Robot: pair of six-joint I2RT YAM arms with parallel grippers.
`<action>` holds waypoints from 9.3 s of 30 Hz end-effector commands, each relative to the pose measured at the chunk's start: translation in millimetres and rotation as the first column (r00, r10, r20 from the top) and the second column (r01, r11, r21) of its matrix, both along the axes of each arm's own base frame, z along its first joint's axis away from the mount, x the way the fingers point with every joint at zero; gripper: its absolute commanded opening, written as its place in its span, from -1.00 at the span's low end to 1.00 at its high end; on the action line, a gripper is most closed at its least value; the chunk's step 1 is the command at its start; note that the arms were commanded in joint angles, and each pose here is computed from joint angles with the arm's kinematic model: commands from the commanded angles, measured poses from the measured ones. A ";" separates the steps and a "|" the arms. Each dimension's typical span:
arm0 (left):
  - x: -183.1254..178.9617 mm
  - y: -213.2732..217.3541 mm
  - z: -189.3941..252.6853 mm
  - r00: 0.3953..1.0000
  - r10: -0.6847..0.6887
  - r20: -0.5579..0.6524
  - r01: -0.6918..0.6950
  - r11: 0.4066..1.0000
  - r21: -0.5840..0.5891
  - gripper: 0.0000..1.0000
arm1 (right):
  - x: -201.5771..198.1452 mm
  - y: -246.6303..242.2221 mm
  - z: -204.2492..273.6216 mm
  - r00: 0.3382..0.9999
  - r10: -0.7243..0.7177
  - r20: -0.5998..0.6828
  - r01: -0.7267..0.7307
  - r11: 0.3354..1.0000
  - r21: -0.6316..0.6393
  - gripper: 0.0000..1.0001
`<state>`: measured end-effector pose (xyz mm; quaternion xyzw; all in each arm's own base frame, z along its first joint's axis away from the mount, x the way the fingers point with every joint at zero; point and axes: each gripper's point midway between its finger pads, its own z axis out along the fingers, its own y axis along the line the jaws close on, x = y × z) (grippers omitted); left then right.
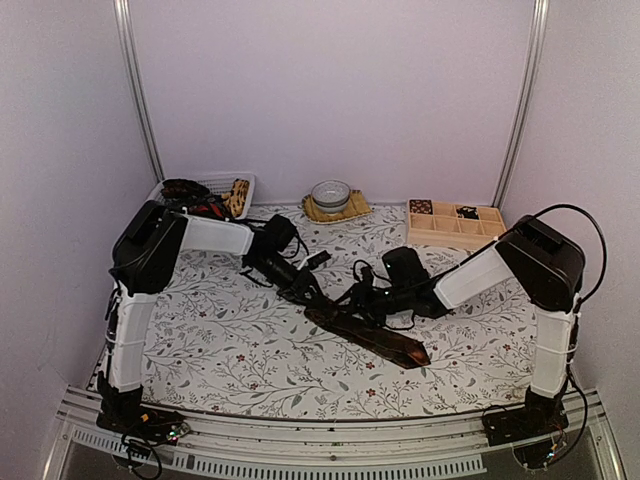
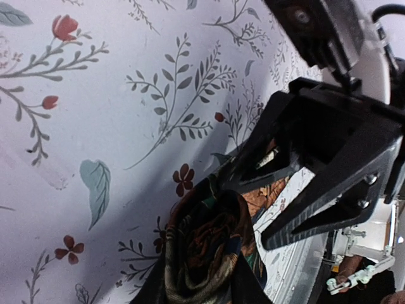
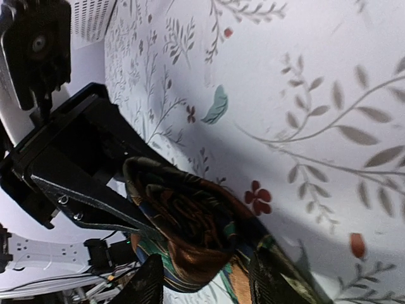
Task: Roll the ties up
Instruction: Roll the tie at the center of the board.
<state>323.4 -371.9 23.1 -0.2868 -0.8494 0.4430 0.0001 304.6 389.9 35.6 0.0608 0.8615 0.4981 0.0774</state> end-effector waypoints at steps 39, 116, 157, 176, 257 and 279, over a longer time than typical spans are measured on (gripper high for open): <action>-0.7 18.7 -4.3 0.474 -0.786 0.396 -0.304 0.276 0.912 -0.78 | 19.8 -201.9 77.3 0.901 -0.204 0.382 0.350 0.863 -0.365 0.58; -14.3 36.4 109.9 0.876 0.284 0.389 -0.304 0.953 -0.012 0.90 | 6.9 -5.5 44.5 0.896 0.295 0.333 -0.191 0.931 -0.310 0.43; -21.7 55.3 -5.9 0.911 0.319 0.261 -0.362 0.922 0.138 -0.28 | -16.3 47.3 14.2 0.798 0.514 0.314 -0.384 0.836 -0.392 0.21; -26.6 39.3 -15.3 0.917 0.320 0.237 -0.354 0.928 0.114 -0.32 | -31.8 53.8 13.0 0.757 0.557 0.342 -0.408 0.811 -0.420 0.12; -85.0 18.2 -68.2 0.977 -0.064 -0.202 0.046 0.995 -0.089 0.18 | -42.4 28.8 -36.2 0.643 0.671 0.369 -0.443 0.719 -0.536 0.00; -74.7 17.5 -57.1 0.997 -0.074 -0.034 0.072 0.996 -0.045 -0.56 | -30.8 11.0 -27.2 0.685 0.634 0.359 -0.362 0.724 -0.587 0.07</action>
